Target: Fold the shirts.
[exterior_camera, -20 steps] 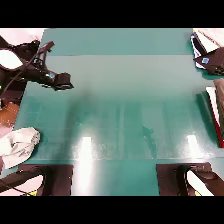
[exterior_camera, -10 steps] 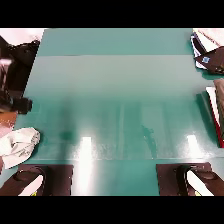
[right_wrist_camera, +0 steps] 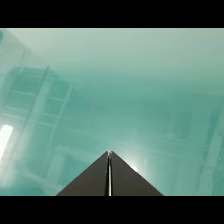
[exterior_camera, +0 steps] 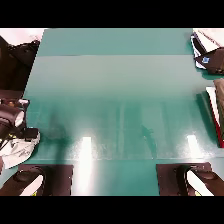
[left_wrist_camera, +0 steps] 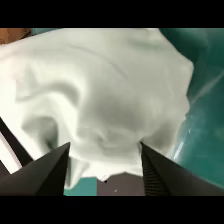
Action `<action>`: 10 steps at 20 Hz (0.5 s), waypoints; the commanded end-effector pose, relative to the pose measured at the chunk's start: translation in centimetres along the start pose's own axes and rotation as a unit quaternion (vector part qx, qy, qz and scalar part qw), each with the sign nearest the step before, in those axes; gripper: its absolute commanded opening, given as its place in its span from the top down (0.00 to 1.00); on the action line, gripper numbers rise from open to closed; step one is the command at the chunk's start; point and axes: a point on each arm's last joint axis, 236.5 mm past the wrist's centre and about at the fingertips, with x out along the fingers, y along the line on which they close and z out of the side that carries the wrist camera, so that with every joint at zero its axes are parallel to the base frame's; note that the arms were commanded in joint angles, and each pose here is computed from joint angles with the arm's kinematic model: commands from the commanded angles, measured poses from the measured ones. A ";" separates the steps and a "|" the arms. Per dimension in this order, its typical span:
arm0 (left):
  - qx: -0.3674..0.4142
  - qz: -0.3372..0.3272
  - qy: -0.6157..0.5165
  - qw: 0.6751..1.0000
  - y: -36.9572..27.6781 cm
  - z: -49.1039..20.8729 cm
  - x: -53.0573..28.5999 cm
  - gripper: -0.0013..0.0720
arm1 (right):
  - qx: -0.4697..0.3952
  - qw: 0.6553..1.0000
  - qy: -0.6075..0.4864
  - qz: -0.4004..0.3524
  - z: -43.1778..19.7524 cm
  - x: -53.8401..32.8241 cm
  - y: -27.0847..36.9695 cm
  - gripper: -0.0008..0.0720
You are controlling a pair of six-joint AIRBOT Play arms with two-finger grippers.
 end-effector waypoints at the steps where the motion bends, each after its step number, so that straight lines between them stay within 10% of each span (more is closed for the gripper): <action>1: -0.023 0.009 -0.012 1.000 -0.5 -0.1 2.2 0.28 | -0.001 1.000 0.011 0.002 -0.6 0.0 0.1 0.96; 2: -0.023 0.008 -0.016 1.000 -0.6 0.1 2.2 0.38 | -0.001 1.000 0.014 0.003 -0.7 0.0 0.1 0.96; 4: -0.024 0.008 -0.016 1.000 -0.5 0.2 2.1 0.94 | -0.001 1.000 0.014 0.003 -0.7 0.0 0.2 0.96; 10: -0.022 -0.093 -0.150 0.984 0.7 7.3 -11.1 0.95 | 0.001 1.000 -0.016 0.004 0.7 -0.1 0.2 0.96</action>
